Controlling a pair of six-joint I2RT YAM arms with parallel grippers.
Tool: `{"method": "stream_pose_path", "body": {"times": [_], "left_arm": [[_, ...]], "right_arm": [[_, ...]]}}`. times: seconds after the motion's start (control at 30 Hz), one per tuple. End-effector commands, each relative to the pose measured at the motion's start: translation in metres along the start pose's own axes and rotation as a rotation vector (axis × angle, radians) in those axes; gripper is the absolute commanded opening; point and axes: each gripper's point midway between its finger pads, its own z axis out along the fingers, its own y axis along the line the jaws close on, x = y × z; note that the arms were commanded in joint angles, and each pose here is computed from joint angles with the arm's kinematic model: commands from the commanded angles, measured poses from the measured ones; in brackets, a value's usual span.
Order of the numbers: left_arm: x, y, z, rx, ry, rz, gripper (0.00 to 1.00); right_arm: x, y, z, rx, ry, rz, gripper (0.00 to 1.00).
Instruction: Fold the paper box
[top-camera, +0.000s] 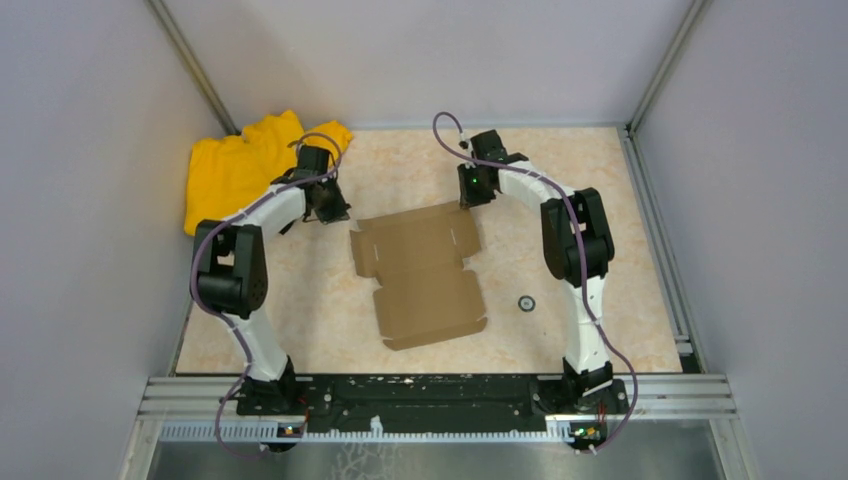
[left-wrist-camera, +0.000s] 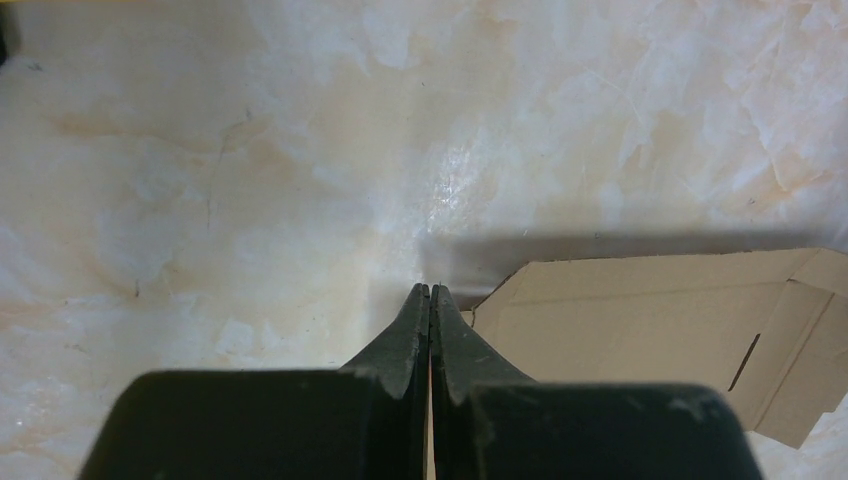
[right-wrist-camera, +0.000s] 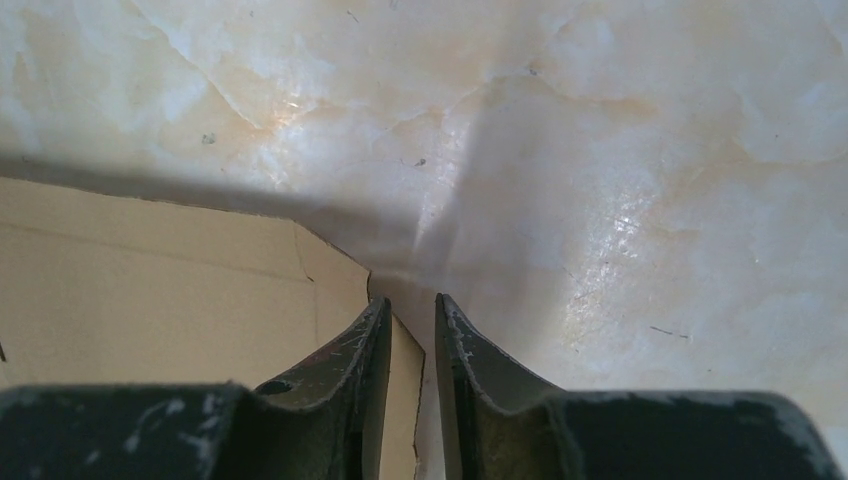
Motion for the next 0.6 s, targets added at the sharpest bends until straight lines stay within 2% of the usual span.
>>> {"method": "stream_pose_path", "body": {"times": [0.0,0.57], "left_arm": [[0.010,-0.008,0.008,0.040,0.029,0.006,0.00],[0.018,-0.007,0.019,0.032,0.051,0.011,0.00]], "right_arm": [[-0.031,-0.002,-0.028,0.022,-0.114,0.025,0.23],[-0.037,-0.010,-0.028,0.010,-0.137,0.056,0.15]]}}
